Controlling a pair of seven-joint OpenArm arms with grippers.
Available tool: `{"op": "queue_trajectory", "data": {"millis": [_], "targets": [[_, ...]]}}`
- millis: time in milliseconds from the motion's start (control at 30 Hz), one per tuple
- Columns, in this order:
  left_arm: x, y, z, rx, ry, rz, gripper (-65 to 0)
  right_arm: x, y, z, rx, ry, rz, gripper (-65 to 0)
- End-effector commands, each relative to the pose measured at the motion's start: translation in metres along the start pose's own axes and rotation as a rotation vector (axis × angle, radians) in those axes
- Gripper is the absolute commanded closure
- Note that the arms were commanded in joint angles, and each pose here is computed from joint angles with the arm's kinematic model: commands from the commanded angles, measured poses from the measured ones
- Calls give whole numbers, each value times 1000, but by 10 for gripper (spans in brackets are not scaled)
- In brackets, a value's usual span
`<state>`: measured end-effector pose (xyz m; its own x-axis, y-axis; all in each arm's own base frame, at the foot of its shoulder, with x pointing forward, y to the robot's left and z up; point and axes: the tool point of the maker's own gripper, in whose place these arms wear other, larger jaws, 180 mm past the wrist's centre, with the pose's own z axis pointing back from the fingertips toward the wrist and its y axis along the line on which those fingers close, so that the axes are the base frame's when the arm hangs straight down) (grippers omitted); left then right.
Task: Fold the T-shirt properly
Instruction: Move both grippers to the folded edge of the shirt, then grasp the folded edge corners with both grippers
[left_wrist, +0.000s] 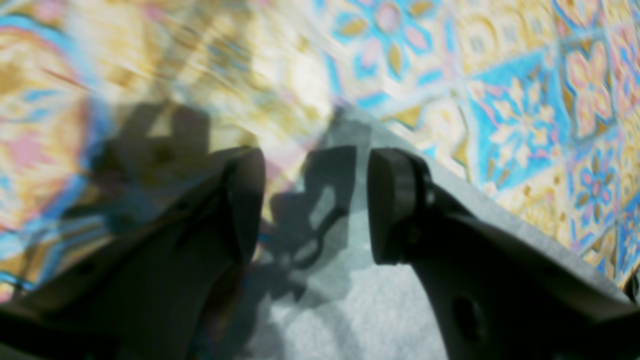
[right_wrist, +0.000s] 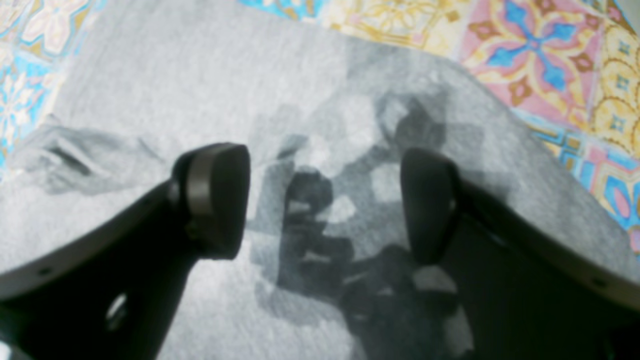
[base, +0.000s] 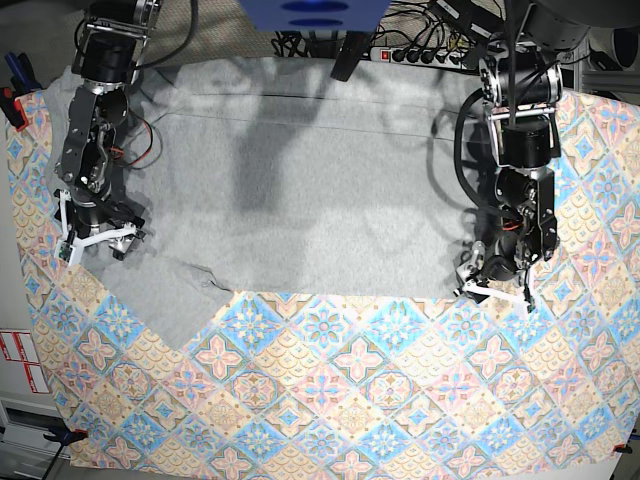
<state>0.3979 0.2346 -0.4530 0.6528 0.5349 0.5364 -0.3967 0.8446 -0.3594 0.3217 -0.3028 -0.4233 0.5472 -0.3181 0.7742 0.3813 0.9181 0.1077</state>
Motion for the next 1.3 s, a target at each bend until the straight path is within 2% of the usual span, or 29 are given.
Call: {"op": "queue_trajectory", "data": {"millis": [0, 167, 333, 433, 500, 633, 767, 867, 967, 1167, 1267], "targets": [[18, -7, 3, -17, -45, -4, -341, 26, 0, 1, 3, -70, 11, -446], [-11, -7, -8, -11, 23, 22, -338, 40, 3, -2, 8, -94, 1, -446], [-21, -2, -9, -1, 44, 26, -337, 41, 2, -2, 7, -95, 1, -446], [-32, -11, -10, -21, 63, 36, -333, 39, 2, -3, 5, -91, 0, -446], [-39, -21, -12, -37, 78, 16, -292, 39, 3, -3, 7, -90, 2, -446], [-58, -36, -14, -55, 121, -73, -153, 39, 2, -3, 6, -90, 1, -446], [-58, -53, -9, -137, 104, -137, -123, 46, -6, -2, -5, -99, 23, -446], [-53, -58, -7, -165, 92, -157, -6, 48, -9, -1, -12, -103, 24, -446], [-48, -54, -6, -155, 80, -159, 0, 53, -14, 0, -19, -111, 42, -446], [-11, -10, 2, -85, 10, -93, 0, 53, -14, -1, -18, -109, 44, -446], [8, 13, 8, -44, -18, -106, 0, 53, -14, -1, -17, -108, 44, -446]]}}
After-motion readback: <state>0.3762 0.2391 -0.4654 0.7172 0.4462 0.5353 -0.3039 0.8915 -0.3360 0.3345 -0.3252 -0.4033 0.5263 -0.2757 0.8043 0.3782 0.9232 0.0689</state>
